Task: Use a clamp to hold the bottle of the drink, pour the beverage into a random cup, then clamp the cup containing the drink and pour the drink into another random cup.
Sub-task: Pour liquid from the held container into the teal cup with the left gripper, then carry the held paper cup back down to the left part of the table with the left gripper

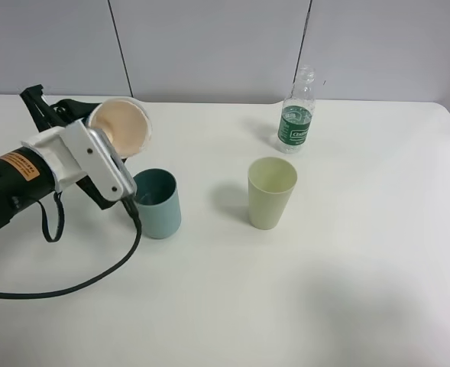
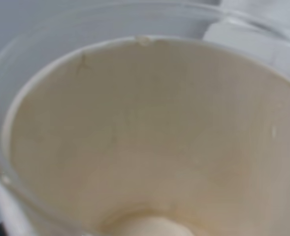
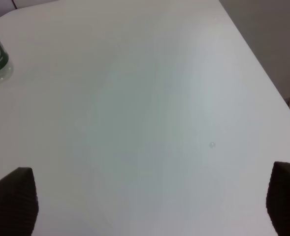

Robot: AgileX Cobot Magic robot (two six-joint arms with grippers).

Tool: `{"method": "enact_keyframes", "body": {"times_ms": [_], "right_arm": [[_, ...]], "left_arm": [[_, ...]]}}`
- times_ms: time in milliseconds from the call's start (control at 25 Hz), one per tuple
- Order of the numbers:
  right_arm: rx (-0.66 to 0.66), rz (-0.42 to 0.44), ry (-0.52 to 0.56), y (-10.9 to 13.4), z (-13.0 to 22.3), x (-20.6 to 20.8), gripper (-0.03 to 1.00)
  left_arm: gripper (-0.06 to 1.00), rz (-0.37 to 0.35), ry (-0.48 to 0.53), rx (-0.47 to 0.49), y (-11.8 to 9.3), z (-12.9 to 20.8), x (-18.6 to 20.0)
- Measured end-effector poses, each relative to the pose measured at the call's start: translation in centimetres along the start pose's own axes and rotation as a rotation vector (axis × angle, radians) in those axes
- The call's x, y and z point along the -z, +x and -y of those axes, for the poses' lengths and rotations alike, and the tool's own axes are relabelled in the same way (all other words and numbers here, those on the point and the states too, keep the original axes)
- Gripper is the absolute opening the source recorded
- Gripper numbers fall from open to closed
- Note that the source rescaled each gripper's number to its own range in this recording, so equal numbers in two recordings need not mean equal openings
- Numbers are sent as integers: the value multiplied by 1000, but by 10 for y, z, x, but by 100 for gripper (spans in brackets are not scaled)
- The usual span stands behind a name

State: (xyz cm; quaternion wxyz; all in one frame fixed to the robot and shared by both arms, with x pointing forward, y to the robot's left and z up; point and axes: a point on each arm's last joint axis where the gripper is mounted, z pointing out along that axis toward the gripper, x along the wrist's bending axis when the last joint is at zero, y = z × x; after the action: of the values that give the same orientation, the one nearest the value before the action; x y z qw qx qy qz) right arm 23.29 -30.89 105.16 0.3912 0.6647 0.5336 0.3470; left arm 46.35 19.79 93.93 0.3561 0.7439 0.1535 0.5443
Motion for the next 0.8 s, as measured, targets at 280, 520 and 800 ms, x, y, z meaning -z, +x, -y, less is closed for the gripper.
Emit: {"method": "enact_keyframes", "body": {"times_ms": [280,520,800], "right_arm": [[0,0,0,0,0,0,84],[0,0,0,0,0,0,84],[0,0,0,0,0,0,84]], "left_arm": [[3,-96,-16,361,18,10,0],[3,-123,-12,490,40,31,2],[3,-153,-18,753,63,64,11]]}}
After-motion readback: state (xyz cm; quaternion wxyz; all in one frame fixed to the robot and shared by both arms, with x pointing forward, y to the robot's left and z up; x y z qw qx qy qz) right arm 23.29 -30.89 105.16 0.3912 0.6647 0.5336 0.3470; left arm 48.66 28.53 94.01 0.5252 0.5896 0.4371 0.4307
